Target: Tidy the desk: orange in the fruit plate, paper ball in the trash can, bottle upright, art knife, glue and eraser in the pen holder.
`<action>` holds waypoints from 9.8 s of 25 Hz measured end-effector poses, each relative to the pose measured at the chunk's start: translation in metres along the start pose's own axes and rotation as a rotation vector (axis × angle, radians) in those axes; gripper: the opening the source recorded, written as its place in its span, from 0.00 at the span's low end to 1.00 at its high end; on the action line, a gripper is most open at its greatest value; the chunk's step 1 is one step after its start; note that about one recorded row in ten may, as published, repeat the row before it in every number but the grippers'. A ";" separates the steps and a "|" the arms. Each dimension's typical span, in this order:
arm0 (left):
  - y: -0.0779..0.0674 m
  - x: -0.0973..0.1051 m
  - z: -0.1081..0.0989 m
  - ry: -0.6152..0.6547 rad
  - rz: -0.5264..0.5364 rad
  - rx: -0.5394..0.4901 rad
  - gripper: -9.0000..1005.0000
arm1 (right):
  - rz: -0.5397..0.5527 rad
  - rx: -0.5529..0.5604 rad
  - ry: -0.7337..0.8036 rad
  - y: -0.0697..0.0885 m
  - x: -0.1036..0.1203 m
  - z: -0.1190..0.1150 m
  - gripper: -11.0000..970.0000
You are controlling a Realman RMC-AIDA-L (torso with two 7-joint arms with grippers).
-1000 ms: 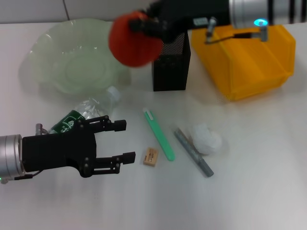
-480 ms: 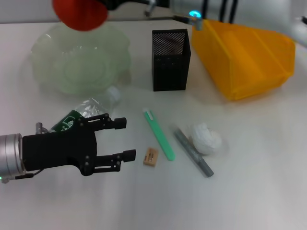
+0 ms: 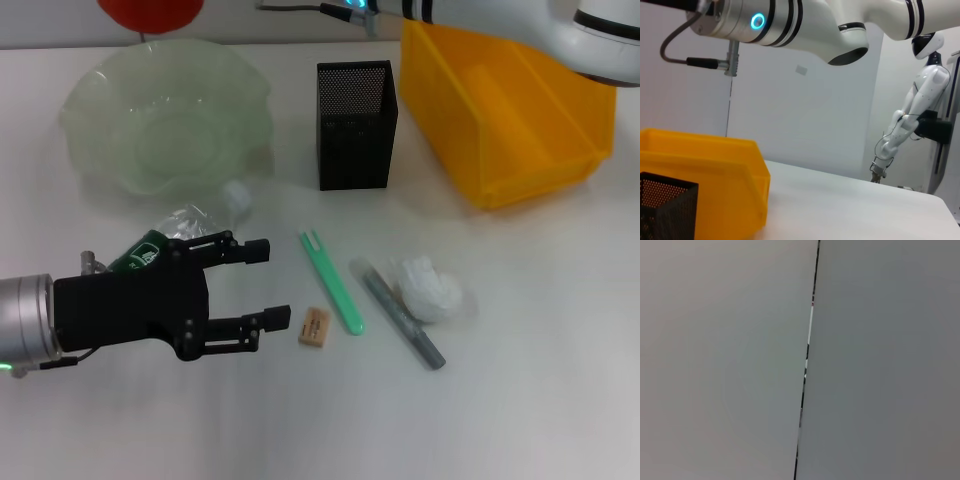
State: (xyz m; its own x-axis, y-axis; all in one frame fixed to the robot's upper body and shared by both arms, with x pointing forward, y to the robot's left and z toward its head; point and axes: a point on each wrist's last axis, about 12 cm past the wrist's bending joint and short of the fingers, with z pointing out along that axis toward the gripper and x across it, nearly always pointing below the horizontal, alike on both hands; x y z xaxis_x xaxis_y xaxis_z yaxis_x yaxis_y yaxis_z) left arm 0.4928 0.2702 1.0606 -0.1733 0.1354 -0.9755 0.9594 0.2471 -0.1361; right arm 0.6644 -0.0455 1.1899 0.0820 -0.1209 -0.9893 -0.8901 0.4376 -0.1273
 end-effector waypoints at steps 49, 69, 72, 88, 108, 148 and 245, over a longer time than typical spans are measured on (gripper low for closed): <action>-0.012 0.006 0.008 -0.027 -0.015 0.033 0.78 | 0.259 -0.157 -0.265 0.020 0.042 -0.149 0.66; -0.008 0.002 0.011 -0.025 -0.035 0.033 0.78 | 0.421 -0.167 0.098 0.043 0.109 -0.292 0.75; -0.007 0.002 0.011 -0.020 -0.033 0.032 0.78 | 0.384 -0.172 0.169 0.040 0.110 -0.291 0.77; -0.010 0.010 0.009 0.004 -0.031 0.007 0.78 | 0.221 -0.286 0.571 0.001 0.073 -0.237 0.85; -0.011 0.012 0.012 0.009 -0.018 0.010 0.78 | 0.045 -0.353 0.835 0.009 0.083 -0.185 0.81; -0.005 0.007 0.013 0.013 -0.024 0.019 0.78 | 0.067 -0.010 0.196 0.002 0.064 -0.279 0.57; 0.063 -0.057 0.024 0.109 -0.276 -0.195 0.77 | 0.197 -0.059 0.174 0.068 0.157 -0.312 0.84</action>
State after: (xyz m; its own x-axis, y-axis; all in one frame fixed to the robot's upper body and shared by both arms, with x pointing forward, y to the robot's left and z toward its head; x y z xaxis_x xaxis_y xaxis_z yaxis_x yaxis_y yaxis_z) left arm 0.5684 0.2550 1.1034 -0.4532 0.1366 -0.8809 0.8142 0.4657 -0.3467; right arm 0.4765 -0.3129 1.0480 -0.1686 -0.1919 -0.9668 -0.9065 0.4155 0.0756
